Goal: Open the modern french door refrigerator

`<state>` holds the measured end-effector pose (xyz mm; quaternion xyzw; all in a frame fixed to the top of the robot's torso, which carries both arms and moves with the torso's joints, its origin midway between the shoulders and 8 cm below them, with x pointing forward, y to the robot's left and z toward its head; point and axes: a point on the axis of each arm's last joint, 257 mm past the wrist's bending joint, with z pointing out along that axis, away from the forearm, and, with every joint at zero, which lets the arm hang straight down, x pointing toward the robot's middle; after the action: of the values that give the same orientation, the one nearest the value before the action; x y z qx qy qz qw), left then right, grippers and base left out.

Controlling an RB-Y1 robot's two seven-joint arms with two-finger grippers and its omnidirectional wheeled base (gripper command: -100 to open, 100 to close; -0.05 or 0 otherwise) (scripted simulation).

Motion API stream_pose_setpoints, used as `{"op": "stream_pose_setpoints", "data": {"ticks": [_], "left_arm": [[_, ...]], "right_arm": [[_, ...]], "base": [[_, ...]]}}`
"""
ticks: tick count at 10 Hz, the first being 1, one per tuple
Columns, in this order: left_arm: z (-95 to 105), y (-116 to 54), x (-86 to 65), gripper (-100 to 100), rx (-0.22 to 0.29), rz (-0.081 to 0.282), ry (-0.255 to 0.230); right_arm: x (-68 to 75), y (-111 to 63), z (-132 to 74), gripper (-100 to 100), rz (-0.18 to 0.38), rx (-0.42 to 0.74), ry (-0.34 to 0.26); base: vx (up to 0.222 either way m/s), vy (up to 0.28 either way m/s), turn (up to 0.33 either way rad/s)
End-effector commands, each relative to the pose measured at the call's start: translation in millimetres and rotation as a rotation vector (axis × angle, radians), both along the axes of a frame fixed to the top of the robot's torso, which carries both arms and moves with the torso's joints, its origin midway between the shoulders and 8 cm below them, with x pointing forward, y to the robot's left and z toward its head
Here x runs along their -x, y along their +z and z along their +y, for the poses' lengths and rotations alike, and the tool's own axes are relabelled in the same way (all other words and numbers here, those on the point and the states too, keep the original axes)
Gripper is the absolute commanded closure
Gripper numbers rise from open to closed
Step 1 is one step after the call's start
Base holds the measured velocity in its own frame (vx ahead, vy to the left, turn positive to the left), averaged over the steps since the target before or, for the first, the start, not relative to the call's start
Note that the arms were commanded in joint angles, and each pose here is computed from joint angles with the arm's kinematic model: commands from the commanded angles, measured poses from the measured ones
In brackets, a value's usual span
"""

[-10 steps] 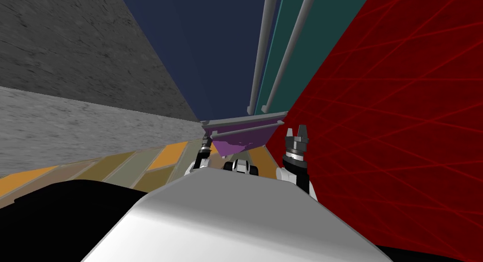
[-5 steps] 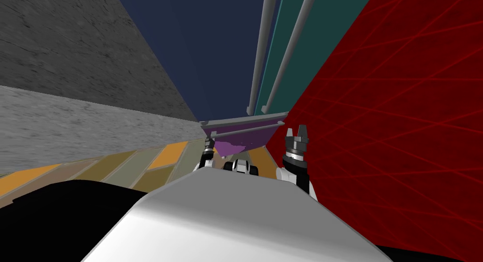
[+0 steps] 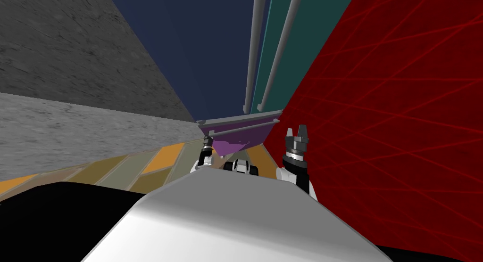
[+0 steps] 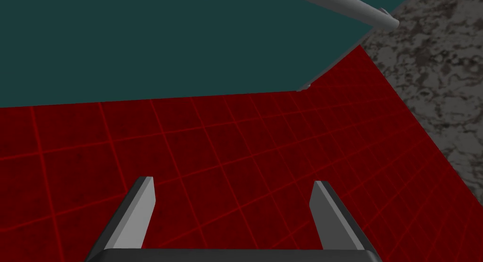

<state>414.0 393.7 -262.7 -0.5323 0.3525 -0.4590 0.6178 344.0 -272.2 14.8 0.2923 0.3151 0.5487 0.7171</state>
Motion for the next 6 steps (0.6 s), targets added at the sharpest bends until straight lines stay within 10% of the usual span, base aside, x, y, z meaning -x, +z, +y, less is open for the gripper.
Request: {"op": "stream_pose_setpoints", "data": {"ticks": [1, 6], "left_arm": [[25.4, 2.0, -14.1, -100, -0.001, 0.002, 0.037], [58.3, 2.5, -30.3, -100, 0.011, 0.011, 0.086]], "right_arm": [[0.0, 0.0, 0.0, 0, 0.0, 0.0, 0.0], [0.0, 0.0, 0.0, 0, 0.0, 0.0, 0.0]], "base": [[-0.087, -0.012, -0.135], [-0.081, -0.04, -0.107]]}}
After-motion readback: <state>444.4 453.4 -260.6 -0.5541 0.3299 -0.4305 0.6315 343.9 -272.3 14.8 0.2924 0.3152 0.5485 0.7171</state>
